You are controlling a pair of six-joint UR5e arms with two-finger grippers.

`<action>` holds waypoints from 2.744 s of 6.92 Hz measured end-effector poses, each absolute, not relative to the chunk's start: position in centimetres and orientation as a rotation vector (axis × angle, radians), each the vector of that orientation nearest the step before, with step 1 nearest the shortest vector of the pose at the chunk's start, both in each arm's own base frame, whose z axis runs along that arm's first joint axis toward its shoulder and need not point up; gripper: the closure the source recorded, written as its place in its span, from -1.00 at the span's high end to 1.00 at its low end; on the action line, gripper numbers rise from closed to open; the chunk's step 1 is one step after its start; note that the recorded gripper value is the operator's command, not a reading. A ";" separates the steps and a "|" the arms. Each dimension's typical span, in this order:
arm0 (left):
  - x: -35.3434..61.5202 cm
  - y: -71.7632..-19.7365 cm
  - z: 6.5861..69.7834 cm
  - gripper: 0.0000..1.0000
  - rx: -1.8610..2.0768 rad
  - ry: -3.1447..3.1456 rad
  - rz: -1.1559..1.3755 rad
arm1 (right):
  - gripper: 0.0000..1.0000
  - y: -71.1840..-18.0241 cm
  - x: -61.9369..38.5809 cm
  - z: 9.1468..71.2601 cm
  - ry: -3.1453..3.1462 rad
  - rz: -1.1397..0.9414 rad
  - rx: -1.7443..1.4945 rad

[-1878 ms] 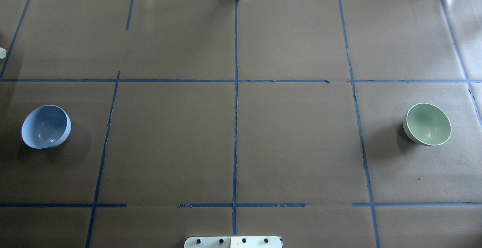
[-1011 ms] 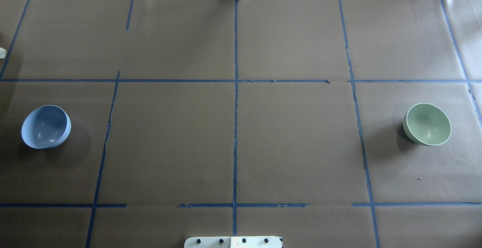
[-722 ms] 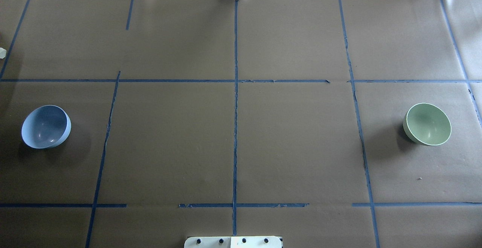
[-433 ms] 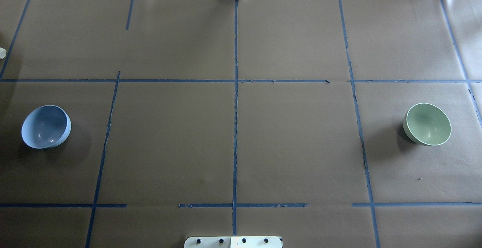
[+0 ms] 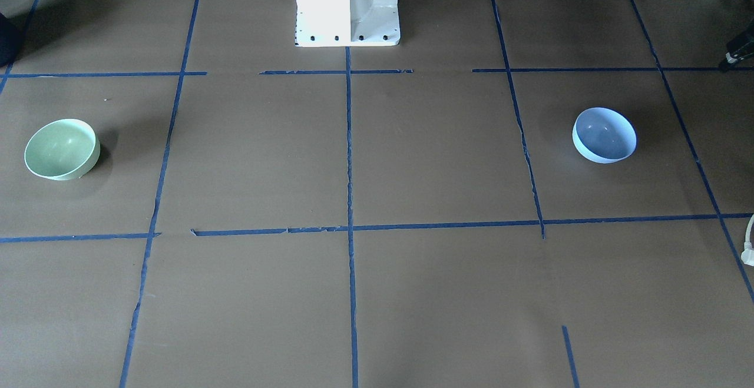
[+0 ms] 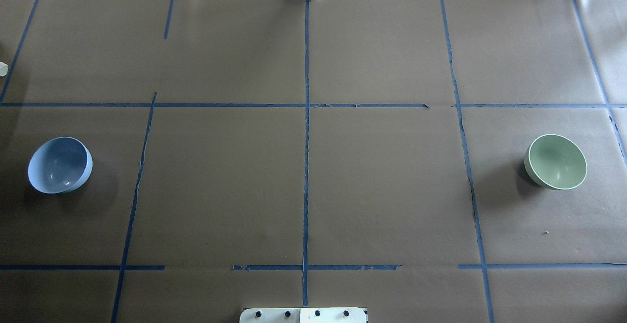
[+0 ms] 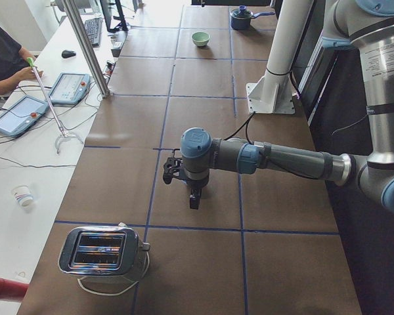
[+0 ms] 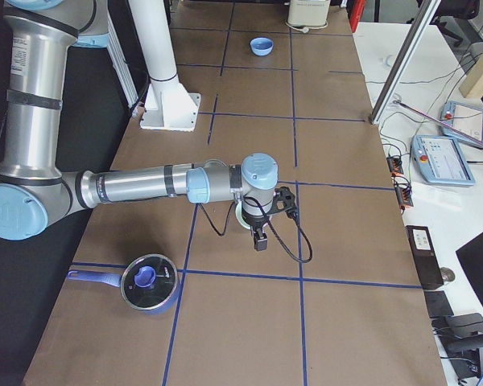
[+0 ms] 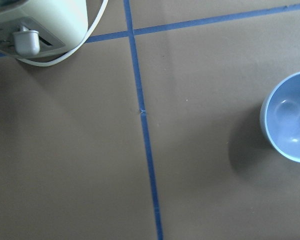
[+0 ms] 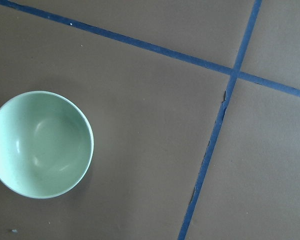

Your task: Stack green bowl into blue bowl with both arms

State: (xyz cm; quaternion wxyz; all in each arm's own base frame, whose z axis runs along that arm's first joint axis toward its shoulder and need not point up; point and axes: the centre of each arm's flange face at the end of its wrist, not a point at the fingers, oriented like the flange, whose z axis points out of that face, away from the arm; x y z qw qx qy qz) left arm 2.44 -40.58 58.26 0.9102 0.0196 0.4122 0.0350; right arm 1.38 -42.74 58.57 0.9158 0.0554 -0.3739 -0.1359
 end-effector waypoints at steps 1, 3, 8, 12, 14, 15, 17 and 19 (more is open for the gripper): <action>6.6 -41.5 59.3 0.99 0.033 0.884 0.019 | 1.00 -42.7 1.3 58.6 -0.770 -0.280 0.112; 14.1 -43.3 60.0 0.99 0.008 0.935 -0.071 | 1.00 -42.7 1.2 58.5 -0.782 -0.280 0.111; 21.5 -44.4 60.2 -1.00 -0.050 0.934 -0.059 | 1.00 -42.7 1.0 59.0 -0.810 -0.276 0.098; 35.3 -49.6 39.8 -1.00 -0.140 1.148 -0.226 | 1.00 -42.7 1.0 58.8 -0.818 -0.278 0.102; 45.8 -47.2 28.9 -1.00 -0.164 1.171 -0.283 | 1.00 -42.8 0.9 58.7 -0.821 -0.280 0.104; 49.5 -45.8 24.9 -1.00 -0.139 1.150 -0.298 | 1.00 -42.8 0.9 58.7 -0.825 -0.280 0.104; 54.2 -42.5 22.4 -0.92 -0.093 1.110 -0.298 | 0.98 -42.8 0.8 58.6 -0.831 -0.281 0.104; 56.0 -40.6 22.8 -0.60 -0.077 1.090 -0.285 | 0.98 -42.9 0.7 58.4 -0.836 -0.290 0.119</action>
